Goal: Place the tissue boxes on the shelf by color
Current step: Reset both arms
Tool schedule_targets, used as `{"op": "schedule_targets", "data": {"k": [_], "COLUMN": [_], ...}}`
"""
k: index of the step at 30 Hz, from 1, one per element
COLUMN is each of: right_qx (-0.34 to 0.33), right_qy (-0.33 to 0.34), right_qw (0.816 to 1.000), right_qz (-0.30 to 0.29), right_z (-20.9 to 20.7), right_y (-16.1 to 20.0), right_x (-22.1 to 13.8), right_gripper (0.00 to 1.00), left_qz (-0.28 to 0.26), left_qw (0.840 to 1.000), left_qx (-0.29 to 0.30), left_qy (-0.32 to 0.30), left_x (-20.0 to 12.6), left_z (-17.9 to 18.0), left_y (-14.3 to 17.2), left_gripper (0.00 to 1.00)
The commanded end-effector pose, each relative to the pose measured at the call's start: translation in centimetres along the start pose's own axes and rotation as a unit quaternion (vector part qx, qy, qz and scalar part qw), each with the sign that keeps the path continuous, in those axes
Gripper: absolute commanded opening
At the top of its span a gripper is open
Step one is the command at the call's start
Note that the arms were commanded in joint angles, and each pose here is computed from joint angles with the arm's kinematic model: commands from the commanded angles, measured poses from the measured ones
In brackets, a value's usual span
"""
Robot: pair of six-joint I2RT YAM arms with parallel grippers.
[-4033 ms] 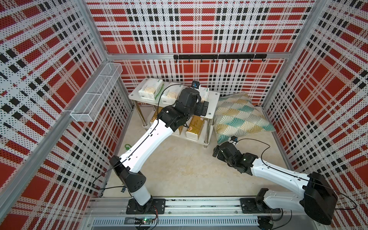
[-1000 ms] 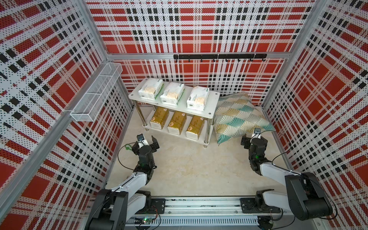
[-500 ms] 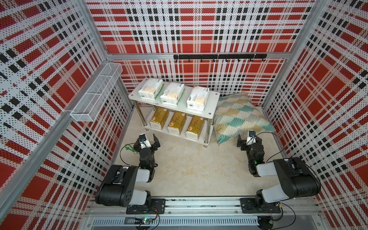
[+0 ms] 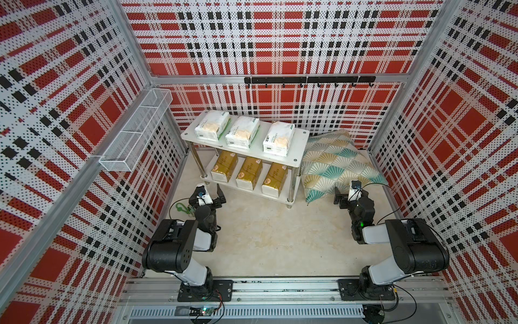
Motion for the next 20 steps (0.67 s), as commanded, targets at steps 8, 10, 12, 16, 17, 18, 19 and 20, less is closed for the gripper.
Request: {"op": "schedule_targets", "data": {"k": [8, 10, 12, 16, 17, 18, 19, 20], "right_qx": [0.008, 0.009, 0.009, 0.009, 0.009, 0.009, 0.009, 0.009], "right_qy": [0.007, 0.007, 0.007, 0.007, 0.008, 0.008, 0.008, 0.008], "right_qw": [1.000, 1.000, 1.000, 1.000, 1.000, 1.000, 1.000, 1.000], "right_qz": [0.002, 0.003, 0.003, 0.002, 0.002, 0.002, 0.002, 0.002], "right_z": [-0.32, -0.34, -0.32, -0.34, -0.38, -0.40, -0.38, -0.37], "right_y": [-0.08, -0.06, -0.06, -0.10, -0.12, -0.11, -0.11, -0.11], "right_x": [0.31, 0.31, 0.31, 0.31, 0.30, 0.30, 0.30, 0.31], "right_gripper": [1.00, 1.00, 1.00, 1.00, 1.00, 1.00, 1.00, 1.00], "left_qz": [0.003, 0.004, 0.004, 0.008, 0.008, 0.008, 0.007, 0.008], "left_qw": [1.000, 1.000, 1.000, 1.000, 1.000, 1.000, 1.000, 1.000], "left_qx": [0.001, 0.001, 0.001, -0.003, -0.003, -0.003, -0.003, -0.003], "left_qy": [0.012, 0.012, 0.012, 0.019, 0.020, 0.019, 0.017, 0.018], "left_x": [0.30, 0.31, 0.34, 0.73, 0.65, 0.58, 0.50, 0.50], "left_z": [-0.23, -0.23, -0.24, -0.21, -0.23, -0.17, -0.12, -0.15], "left_y": [0.00, 0.03, 0.05, 0.08, 0.06, 0.05, 0.04, 0.05], "left_gripper": [0.99, 0.99, 0.99, 0.99, 0.99, 0.99, 0.99, 0.99]}}
Point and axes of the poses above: each gripper's point midway between its finger pads, its own x axis out along the fingers, its own z axis along the line the jaws close on, y = z × x, the point moved 5 cm from there along -x, back along the fingers, and after that the axes turned 5 degrees about -x, right-handed, at the moved point
